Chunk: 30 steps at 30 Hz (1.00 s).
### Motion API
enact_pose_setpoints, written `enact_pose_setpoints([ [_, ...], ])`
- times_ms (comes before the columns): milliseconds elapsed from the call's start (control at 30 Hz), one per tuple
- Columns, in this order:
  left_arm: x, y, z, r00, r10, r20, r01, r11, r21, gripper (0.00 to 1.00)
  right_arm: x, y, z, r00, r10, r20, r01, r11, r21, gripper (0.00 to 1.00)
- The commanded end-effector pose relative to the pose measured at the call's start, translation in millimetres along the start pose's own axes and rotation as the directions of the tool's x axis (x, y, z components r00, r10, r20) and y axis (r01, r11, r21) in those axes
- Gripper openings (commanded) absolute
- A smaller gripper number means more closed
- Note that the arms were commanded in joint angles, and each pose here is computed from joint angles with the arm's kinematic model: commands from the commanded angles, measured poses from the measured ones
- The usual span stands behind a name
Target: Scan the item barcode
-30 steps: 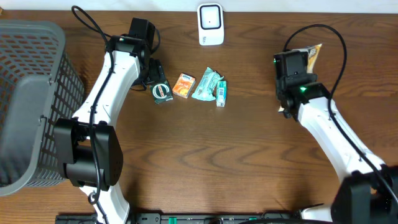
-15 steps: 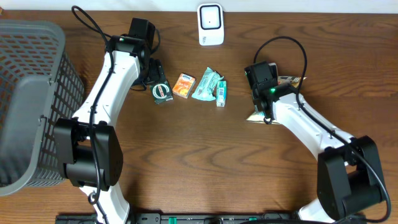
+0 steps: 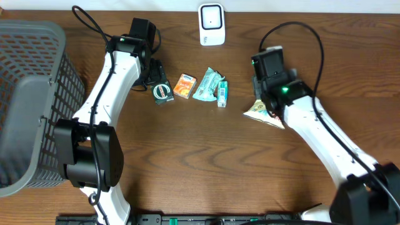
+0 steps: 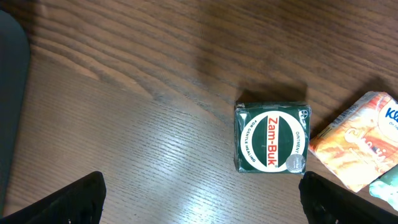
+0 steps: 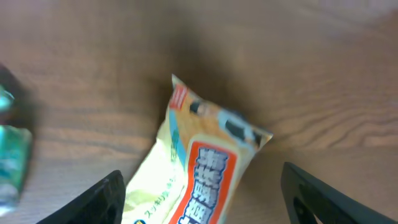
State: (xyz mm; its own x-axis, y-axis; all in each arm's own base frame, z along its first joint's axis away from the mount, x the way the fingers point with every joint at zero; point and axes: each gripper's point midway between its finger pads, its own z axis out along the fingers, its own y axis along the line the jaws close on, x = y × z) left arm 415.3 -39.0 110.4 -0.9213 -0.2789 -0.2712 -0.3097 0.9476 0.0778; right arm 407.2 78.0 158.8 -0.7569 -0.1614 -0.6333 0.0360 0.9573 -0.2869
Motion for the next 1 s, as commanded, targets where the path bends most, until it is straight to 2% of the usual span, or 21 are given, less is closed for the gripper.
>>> enact_pose_setpoints([
  [0,-2.3,1.0,-3.9,1.000,0.007,0.012,-0.007,1.000,-0.001,0.98,-32.9,-13.0,-33.6,0.992,0.065,0.112,-0.064,0.998,-0.014,0.77],
  [200,-2.3,1.0,-3.9,1.000,0.007,0.012,-0.007,1.000,-0.001,0.98,-36.9,-15.4,-41.4,0.988,0.077,0.131,-0.074,0.997,-0.026,0.82],
  [367,-2.3,1.0,-3.9,1.000,0.007,0.012,-0.007,1.000,-0.001,0.98,-37.1,-2.8,-41.9,0.989,0.079,0.125,-0.067,0.993,-0.098,0.90],
  [600,-2.3,1.0,-3.9,1.000,0.007,0.012,-0.007,1.000,-0.001,0.98,-43.9,-7.0,-45.5,0.983,0.110,0.146,-0.093,0.989,-0.117,0.99],
  [767,-2.3,1.0,-3.9,1.000,0.007,0.012,-0.007,1.000,-0.001,0.98,-46.0,-12.4,-40.1,0.980,0.168,0.110,-0.137,0.960,-0.244,0.99],
  [867,-2.3,1.0,-3.9,1.000,0.007,0.012,-0.007,1.000,-0.001,0.98,-45.9,-28.4,-32.5,0.964,0.262,0.041,-0.221,0.879,-0.423,0.99],
  [967,-2.3,1.0,-3.9,1.000,0.007,0.012,-0.007,1.000,-0.001,0.98,-45.3,-52.3,-28.0,0.944,0.330,0.009,-0.284,0.828,-0.484,0.99],
])
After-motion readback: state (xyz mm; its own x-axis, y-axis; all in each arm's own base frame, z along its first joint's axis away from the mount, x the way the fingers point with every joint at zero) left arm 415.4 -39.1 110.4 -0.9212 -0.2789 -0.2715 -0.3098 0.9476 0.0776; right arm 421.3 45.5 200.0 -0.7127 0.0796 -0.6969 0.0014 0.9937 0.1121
